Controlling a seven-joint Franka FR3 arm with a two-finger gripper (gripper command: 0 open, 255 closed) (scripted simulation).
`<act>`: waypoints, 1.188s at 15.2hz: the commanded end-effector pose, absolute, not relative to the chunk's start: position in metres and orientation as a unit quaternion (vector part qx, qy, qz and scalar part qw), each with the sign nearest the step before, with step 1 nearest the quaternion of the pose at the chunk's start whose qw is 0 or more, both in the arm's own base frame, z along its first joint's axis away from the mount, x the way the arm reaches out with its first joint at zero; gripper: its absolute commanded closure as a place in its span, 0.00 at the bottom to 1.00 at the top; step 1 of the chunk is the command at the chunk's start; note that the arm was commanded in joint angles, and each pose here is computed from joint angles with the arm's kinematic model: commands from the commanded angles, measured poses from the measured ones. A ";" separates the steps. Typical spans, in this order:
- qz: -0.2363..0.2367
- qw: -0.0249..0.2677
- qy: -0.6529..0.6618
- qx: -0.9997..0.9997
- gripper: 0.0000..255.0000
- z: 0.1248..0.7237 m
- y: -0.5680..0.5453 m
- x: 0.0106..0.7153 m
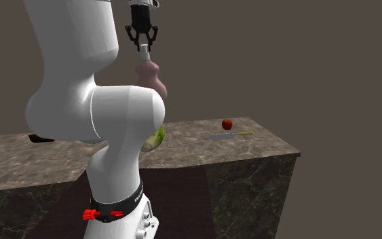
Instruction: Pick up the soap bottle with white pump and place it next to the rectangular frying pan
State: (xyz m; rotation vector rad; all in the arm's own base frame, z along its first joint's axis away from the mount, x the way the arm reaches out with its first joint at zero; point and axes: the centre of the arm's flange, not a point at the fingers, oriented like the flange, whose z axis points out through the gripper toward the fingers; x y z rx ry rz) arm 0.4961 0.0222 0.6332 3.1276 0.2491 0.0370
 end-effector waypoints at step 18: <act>0.013 0.002 0.079 0.997 1.00 0.550 0.258 0.480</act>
